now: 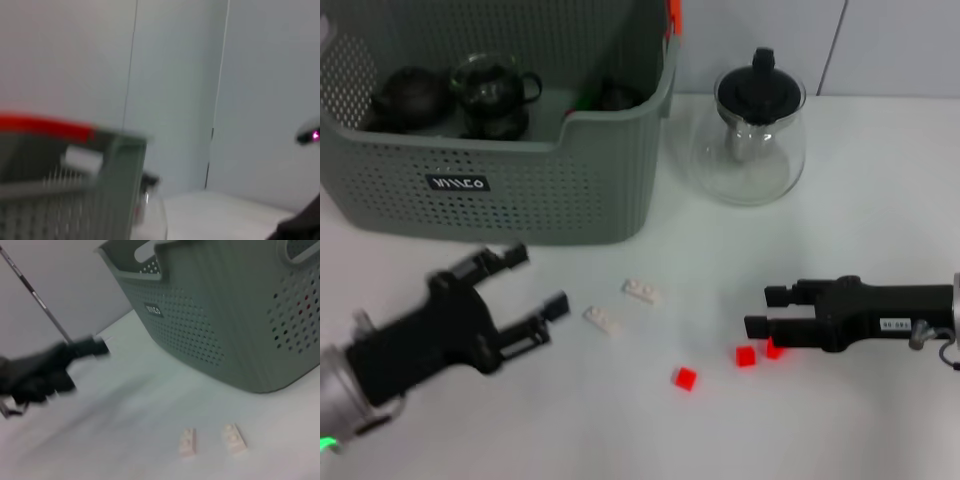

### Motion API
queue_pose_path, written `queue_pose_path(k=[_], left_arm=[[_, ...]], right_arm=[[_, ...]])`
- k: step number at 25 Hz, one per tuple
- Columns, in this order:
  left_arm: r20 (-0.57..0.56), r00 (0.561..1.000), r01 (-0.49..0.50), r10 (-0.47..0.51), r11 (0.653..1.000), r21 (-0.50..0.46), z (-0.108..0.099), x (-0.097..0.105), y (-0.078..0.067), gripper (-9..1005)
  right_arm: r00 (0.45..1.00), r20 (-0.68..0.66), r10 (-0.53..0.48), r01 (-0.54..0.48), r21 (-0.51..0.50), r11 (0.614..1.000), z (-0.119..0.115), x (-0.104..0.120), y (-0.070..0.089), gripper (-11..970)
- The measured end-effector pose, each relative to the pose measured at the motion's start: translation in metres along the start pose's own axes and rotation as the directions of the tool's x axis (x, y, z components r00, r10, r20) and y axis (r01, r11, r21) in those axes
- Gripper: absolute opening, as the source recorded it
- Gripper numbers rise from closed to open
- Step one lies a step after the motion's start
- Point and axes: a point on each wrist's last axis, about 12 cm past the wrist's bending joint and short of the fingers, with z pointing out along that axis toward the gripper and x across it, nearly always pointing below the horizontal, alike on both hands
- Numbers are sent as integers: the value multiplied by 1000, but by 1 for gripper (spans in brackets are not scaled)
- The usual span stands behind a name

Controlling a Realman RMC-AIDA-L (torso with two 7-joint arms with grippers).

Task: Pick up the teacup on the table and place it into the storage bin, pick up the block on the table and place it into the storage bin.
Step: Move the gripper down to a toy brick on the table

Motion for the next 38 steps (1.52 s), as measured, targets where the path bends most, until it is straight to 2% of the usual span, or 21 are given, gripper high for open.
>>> queue_pose_path(k=[4, 9, 13, 25, 38], left_arm=[[-108, 993, 47, -47, 999, 3, 19, 21, -5, 785], [-195, 981, 17, -13, 1000, 22, 49, 33, -7, 786], [-234, 972, -22, 24, 1000, 10, 63, 39, -7, 786], [-273, 955, -131, 117, 991, -33, 67, 45, -2, 785], [-297, 947, -151, 122, 986, -74, 68, 49, 1, 786]], right_arm=[[1000, 1, 0, 0, 0, 1000, 0, 0, 0, 736], [1000, 4, 4, -4, 0, 1000, 0, 0, 0, 738], [1000, 7, 10, -10, 2, 1000, 0, 2, 0, 737], [1000, 8, 9, -9, 2, 1000, 0, 1, 0, 736], [1000, 5, 11, -11, 2, 1000, -1, 2, 0, 737]])
